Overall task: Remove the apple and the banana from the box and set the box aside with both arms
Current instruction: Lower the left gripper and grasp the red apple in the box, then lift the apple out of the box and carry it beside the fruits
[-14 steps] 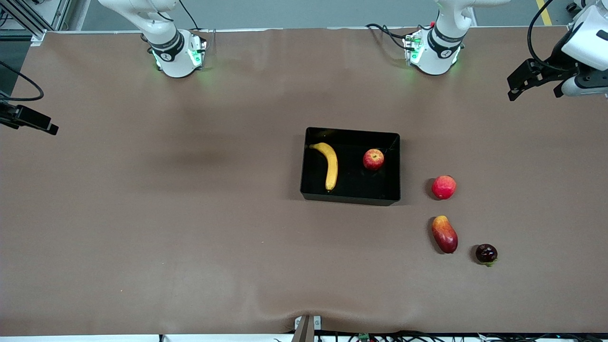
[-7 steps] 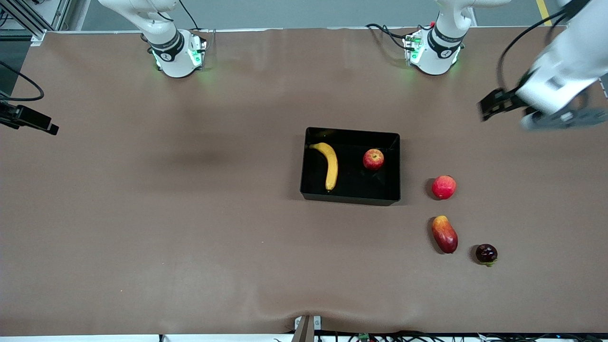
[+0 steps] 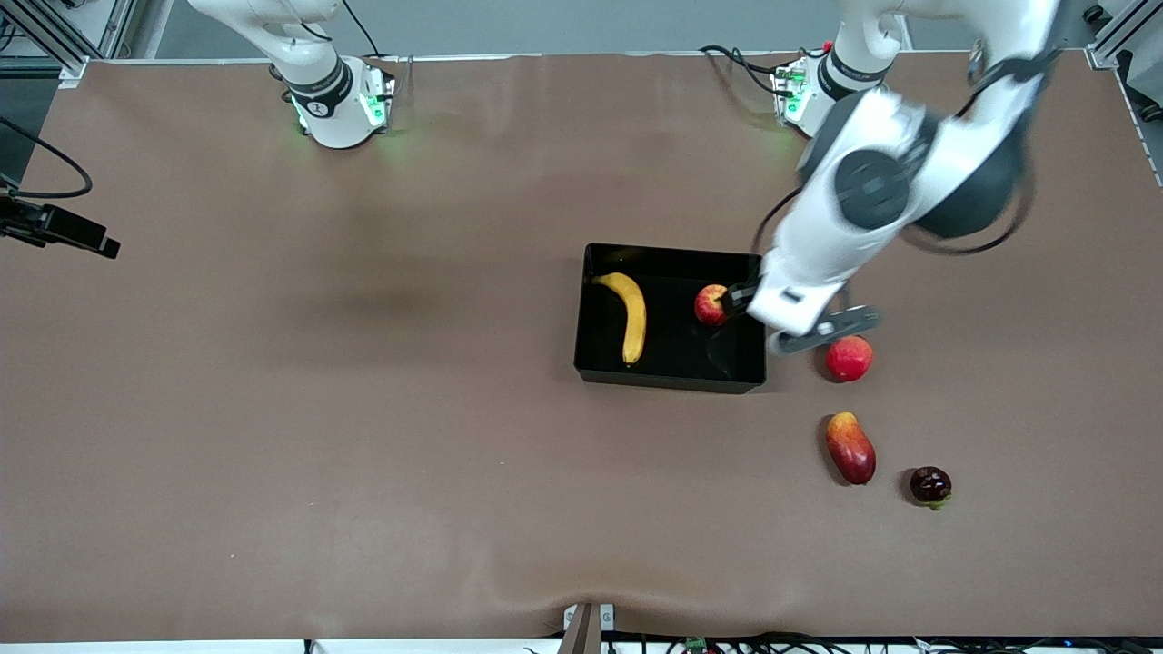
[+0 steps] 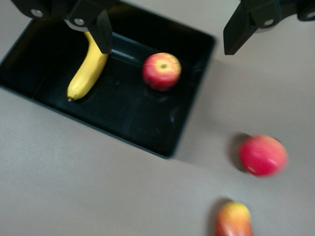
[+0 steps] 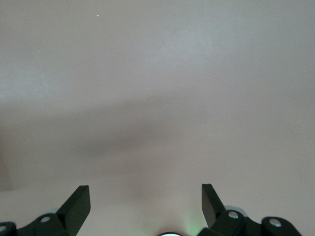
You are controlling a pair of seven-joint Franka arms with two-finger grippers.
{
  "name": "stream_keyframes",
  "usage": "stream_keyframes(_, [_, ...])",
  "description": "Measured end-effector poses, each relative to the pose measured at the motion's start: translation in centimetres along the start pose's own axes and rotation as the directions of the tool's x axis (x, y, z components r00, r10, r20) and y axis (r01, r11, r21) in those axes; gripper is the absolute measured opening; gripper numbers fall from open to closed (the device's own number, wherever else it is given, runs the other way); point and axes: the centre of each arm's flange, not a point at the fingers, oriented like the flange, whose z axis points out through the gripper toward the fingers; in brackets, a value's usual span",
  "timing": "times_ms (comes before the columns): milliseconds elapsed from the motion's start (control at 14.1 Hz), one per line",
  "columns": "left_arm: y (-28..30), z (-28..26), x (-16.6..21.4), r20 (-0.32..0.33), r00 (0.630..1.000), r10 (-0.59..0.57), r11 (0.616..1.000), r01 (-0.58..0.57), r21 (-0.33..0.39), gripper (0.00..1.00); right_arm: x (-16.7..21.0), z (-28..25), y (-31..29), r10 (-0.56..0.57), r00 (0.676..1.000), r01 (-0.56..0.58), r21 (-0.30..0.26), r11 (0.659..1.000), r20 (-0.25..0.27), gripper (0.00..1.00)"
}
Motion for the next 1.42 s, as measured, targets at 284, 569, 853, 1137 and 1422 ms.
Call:
stream_keyframes(284, [2.3, 8.5, -1.9, -0.014, 0.999, -0.051, 0.997, 0.052, 0.048, 1.0, 0.0, 0.1, 0.0, 0.0, 1.0, 0.0, 0.0, 1.0, 0.002, 1.0])
stream_keyframes(569, [1.2, 13.4, -3.5, -0.005, 1.0, -0.019, 0.993, 0.02, 0.118, 1.0, -0.1, 0.4, 0.0, -0.002, 1.0, 0.002, -0.001, 1.0, 0.018, 1.0])
stream_keyframes(853, [-0.4, 17.2, -4.8, 0.015, 1.0, -0.012, 0.991, 0.01, 0.135, 1.0, -0.4, 0.7, -0.1, -0.046, 0.998, 0.046, 0.0, 0.999, 0.048, 1.0])
stream_keyframes(1137, [-0.9, 19.7, -5.2, 0.04, 0.999, -0.013, 0.988, 0.006, 0.154, 1.0, -0.5, 1.5, -0.2, -0.062, 0.996, 0.062, 0.0, 0.998, 0.07, 1.0])
stream_keyframes(1422, [-0.8, 21.1, -5.1, 0.05, 0.999, -0.015, 0.988, 0.007, 0.152, 0.78, -0.6, 1.7, -1.5, -0.086, 0.993, 0.086, -0.002, 0.996, 0.076, 1.0])
